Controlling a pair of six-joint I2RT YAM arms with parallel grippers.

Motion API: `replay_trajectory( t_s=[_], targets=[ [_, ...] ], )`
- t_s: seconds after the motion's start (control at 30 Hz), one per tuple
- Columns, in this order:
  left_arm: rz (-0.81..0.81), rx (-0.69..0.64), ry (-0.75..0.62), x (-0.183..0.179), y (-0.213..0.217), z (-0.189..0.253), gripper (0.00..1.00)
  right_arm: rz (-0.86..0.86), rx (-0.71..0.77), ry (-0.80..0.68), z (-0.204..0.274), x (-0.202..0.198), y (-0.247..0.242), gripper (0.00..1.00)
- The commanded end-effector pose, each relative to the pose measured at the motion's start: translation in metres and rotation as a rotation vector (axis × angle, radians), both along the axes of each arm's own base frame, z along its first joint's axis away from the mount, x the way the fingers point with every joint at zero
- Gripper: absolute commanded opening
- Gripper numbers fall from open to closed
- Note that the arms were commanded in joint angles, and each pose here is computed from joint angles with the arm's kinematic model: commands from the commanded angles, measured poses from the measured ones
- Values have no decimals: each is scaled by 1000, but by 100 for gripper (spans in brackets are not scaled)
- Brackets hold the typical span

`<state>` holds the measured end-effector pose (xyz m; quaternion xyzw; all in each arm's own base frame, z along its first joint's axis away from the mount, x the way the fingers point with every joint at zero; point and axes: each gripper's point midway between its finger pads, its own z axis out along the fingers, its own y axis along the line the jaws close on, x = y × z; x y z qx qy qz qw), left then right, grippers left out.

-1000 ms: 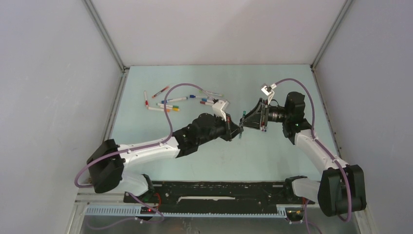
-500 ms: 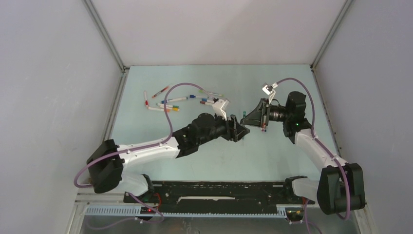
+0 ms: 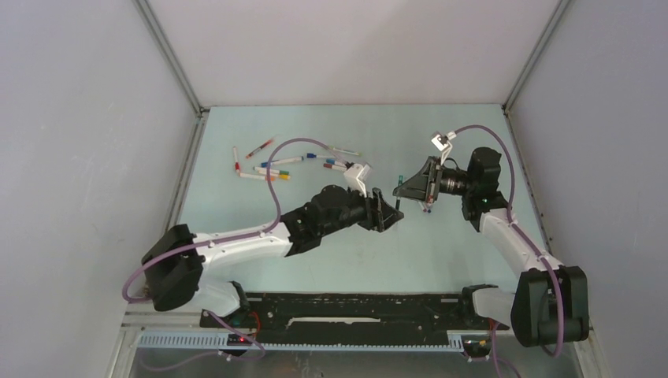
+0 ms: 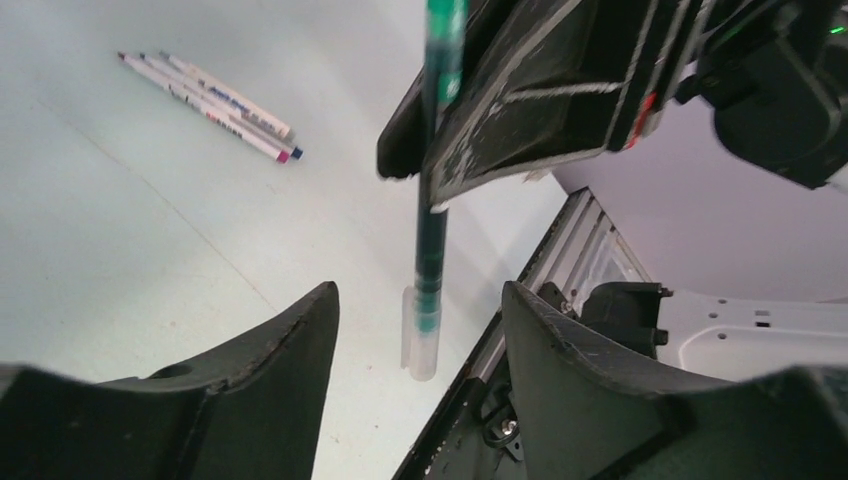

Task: Open the pen caps
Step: Pick up the pen from the center of the board, then open the pen cap from the pen.

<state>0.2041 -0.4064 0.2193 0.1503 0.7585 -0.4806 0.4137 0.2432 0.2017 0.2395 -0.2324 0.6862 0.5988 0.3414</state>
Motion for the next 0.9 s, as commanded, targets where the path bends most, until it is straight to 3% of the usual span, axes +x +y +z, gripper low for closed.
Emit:
replay_trajectory(
  t_s=[0.0,0.33,0.47,0.57,0.7,0.87],
  targets=[
    [-6,17,46,-2,-9,-7,62,-69,-5,3,5,8,-4,0],
    [-8,60,83,1,-20,-18,46,-105,-19,32,-1,13,-4,0],
    [-18,58,89,0,-23,-19,29,-108,-22,32,-3,14,-4,0],
    [-33,65,93,-2,-24,-21,1,-109,-25,32,-4,14,-4,0],
    [-79,80,110,-8,-30,-27,0,-202,-17,1,8,28,-13,0],
    [-171,140,169,-24,-34,-53,0,-407,-33,-62,49,78,-42,0]
  ],
)
